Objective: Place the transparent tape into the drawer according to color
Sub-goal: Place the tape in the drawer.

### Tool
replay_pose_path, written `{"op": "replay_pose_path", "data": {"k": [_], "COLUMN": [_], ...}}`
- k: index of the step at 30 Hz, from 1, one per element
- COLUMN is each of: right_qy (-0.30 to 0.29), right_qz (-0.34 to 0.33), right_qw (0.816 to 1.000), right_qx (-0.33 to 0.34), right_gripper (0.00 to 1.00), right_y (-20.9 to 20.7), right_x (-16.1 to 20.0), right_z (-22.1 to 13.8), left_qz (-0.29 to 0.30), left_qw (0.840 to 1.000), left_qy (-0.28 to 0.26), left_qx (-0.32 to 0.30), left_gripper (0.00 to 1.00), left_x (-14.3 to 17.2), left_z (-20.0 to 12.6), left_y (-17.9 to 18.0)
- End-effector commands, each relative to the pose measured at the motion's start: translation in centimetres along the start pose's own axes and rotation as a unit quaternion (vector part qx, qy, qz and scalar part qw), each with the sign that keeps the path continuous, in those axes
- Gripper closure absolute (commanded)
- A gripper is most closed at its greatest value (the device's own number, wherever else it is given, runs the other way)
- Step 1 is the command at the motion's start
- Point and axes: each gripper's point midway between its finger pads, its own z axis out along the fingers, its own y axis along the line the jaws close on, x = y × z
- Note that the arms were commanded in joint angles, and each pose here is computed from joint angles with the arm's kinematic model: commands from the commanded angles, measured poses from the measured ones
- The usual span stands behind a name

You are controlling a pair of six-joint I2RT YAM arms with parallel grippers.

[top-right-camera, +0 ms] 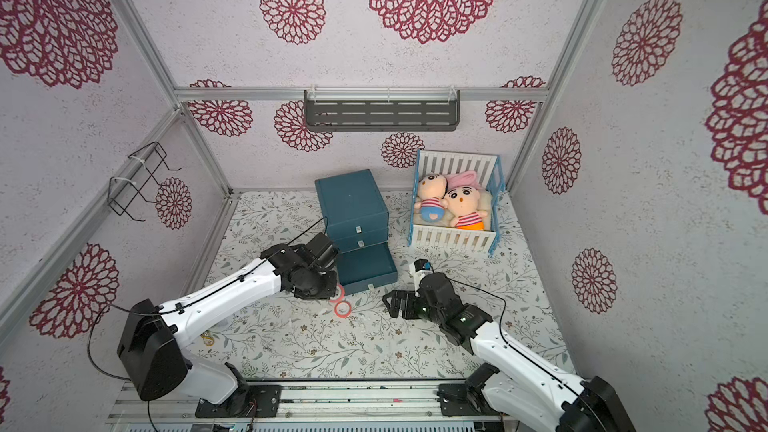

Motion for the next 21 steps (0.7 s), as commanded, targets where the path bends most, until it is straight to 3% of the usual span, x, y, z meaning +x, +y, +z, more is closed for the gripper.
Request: {"op": "replay_pose_path", "data": {"k": [1, 15, 21], "right_qy": [-0.023, -0.036, -0.038], "right_qz": [0.006, 0.011, 0.012], "right_qw": [1.0, 0.999, 0.999], "right_qx": [-0.013, -0.011, -0.01], "right_gripper": [0.01, 0.01, 0.01], "right_y": [0.6, 0.2, -0.1], "right_x": [-1.1, -1.4, -1.3], "right_z": [-0.5, -1.4, -1.5], "left_qz": [-0.004, -0.071, -0.068], "left_qw": [1.0, 0.991, 0.99], "left_qy": [-0.024, -0.115, -0.123], "left_qx": [-0.006, 0.019, -0.008], "left_gripper": [1.0, 1.0, 1.0], "left_x": [-2.1, -7.8, -8.5], "left_z": [-0.1, 2.5, 3.6], "left_y": [-0.6, -3.5, -3.1]}}
